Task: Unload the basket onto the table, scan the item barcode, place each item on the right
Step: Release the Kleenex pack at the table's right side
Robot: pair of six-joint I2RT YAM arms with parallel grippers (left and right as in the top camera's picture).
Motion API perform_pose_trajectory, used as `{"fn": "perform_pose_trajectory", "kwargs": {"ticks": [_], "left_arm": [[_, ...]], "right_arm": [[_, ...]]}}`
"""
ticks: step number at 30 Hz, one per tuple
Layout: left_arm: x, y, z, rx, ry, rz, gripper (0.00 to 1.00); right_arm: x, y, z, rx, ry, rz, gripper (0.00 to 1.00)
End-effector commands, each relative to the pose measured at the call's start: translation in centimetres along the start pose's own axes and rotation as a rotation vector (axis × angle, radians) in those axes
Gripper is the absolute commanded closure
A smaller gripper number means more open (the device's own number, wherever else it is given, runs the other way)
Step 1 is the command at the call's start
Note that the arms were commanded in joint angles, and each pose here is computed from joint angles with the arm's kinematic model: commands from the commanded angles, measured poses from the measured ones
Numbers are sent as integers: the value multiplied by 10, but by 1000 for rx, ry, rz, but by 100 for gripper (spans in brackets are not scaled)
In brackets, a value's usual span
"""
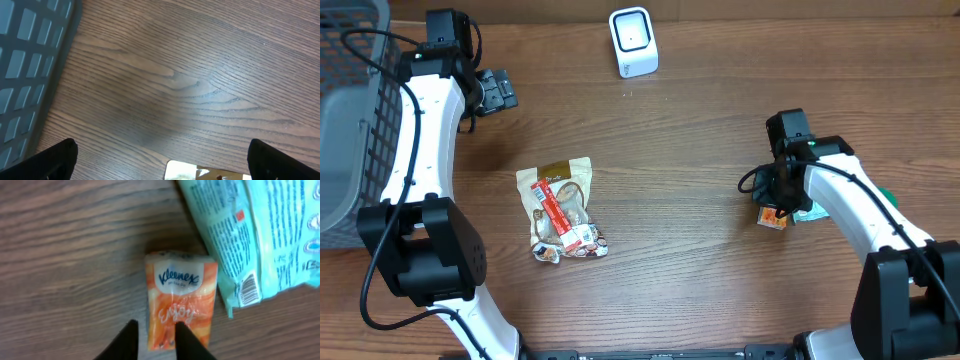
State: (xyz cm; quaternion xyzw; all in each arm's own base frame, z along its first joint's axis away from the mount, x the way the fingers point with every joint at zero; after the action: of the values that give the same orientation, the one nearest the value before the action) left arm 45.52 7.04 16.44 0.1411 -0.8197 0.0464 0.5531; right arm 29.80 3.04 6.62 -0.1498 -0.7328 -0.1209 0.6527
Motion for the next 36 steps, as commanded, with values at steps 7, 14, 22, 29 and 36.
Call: {"fn": "perform_pose_trajectory", "kwargs": {"ticks": [7,14,22,29,36], "left_arm": [[7,2,-4,-5,-20,6,0],[7,2,-4,-5,-20,6,0],[7,2,-4,-5,-20,6,0],[7,0,-4,-7,-21,8,0],[7,0,-4,-7,-21,7,0]], "right_arm": [[-4,-9,1,-3,-27,54,74],[-6,-9,2,-2,-20,59,75],[-14,-11,6,-2,-19,60,76],[-30,-14,13,5,-28,54,70],[-26,-9,5,9,-54,39,51]]}}
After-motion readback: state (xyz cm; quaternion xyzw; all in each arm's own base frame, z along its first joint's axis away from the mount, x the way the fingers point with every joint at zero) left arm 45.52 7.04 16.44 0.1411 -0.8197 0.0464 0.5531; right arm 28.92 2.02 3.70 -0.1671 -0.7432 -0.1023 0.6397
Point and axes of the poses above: each gripper's point midway between its finger pads, its own x axis back along the fingers, its own y axis along the line the jaws close on, z = x × y, the point moved 2 cm from there along x, back along the fingers, and after that the axes turned 8 degrees about -x, right-handed, at the moved point
